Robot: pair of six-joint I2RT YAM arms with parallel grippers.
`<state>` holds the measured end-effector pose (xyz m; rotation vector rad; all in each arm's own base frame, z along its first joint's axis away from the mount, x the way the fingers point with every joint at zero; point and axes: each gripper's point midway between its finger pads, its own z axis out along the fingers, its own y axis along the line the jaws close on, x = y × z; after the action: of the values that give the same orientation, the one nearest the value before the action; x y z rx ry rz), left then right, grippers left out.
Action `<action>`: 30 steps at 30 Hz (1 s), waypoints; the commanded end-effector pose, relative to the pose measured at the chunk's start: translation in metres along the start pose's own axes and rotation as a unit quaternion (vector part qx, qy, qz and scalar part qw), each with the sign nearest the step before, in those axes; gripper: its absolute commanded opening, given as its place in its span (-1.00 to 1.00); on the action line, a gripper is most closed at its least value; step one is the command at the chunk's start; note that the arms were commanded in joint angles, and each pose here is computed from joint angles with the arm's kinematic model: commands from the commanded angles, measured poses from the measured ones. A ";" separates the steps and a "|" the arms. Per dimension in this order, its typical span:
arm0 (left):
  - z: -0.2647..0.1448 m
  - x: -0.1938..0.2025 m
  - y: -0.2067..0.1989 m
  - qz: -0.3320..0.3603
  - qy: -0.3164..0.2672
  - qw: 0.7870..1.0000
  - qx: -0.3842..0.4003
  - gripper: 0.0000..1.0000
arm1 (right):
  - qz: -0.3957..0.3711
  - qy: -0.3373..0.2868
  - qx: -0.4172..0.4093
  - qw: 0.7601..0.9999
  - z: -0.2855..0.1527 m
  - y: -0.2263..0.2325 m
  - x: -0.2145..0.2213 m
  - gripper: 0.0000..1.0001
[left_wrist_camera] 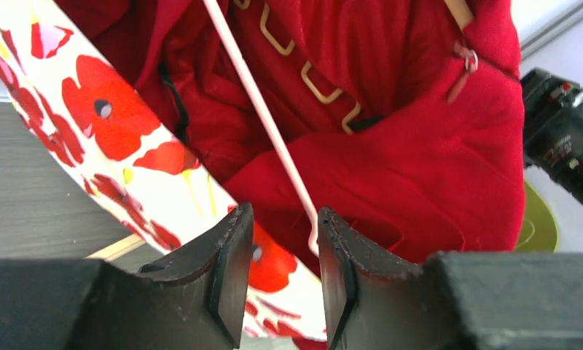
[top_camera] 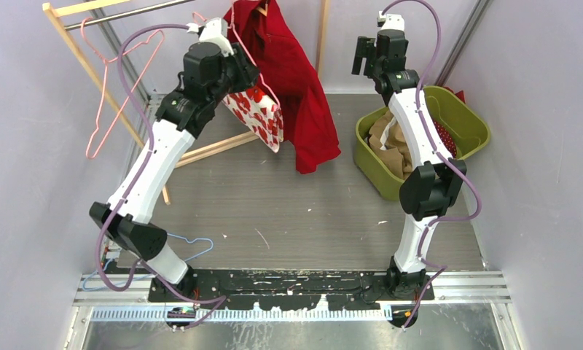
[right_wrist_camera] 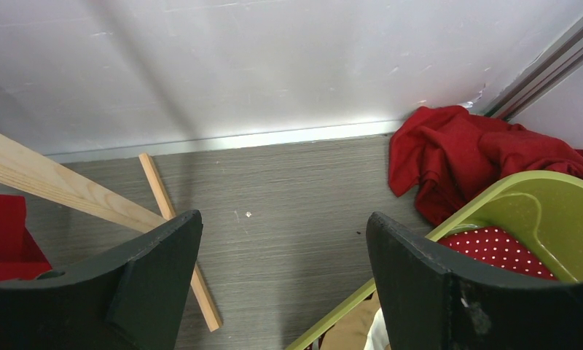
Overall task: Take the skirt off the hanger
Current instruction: Pick up the hanger from the clothesline.
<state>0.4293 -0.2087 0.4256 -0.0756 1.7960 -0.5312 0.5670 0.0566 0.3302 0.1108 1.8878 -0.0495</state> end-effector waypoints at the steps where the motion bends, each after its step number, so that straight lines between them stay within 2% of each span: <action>1: 0.004 -0.059 -0.018 -0.031 -0.111 0.993 0.009 -0.22 | 0.007 -0.055 -0.001 0.998 -0.022 -0.005 -0.044 0.75; 8: 0.030 -0.060 0.001 -0.023 -0.148 0.988 -0.049 -0.16 | 0.008 -0.053 0.002 0.999 -0.016 -0.009 -0.043 0.75; 10: 0.036 -0.066 0.010 -0.014 -0.163 0.984 -0.076 -0.02 | 0.009 -0.050 0.001 0.999 -0.014 -0.010 -0.041 0.75; 14: 0.047 -0.073 0.019 0.015 -0.179 0.978 -0.108 0.12 | 0.016 -0.047 0.000 0.999 -0.009 -0.012 -0.039 0.75; 19: 0.058 -0.071 0.034 0.062 -0.170 0.971 -0.154 0.39 | 0.019 -0.045 0.000 0.999 -0.006 -0.014 -0.037 0.75; 22: 0.057 -0.066 0.043 0.090 -0.158 0.967 -0.176 0.45 | 0.020 -0.044 0.002 0.999 -0.005 -0.017 -0.036 0.74; 25: 0.053 -0.061 0.052 0.106 -0.148 0.964 -0.194 0.34 | 0.023 -0.044 0.005 0.999 -0.004 -0.020 -0.036 0.74; 29: 0.035 -0.068 0.055 0.126 -0.148 0.960 -0.199 -0.23 | 0.028 -0.042 0.001 0.999 -0.004 -0.019 -0.035 0.74; 30: 0.032 -0.069 0.056 0.134 -0.149 0.959 -0.202 -0.29 | 0.030 -0.042 -0.001 0.999 -0.004 -0.018 -0.034 0.74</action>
<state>0.5157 -0.1689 0.4236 -0.1865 1.6282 -0.0216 0.5701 0.0343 0.3313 0.1500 1.8833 -0.0581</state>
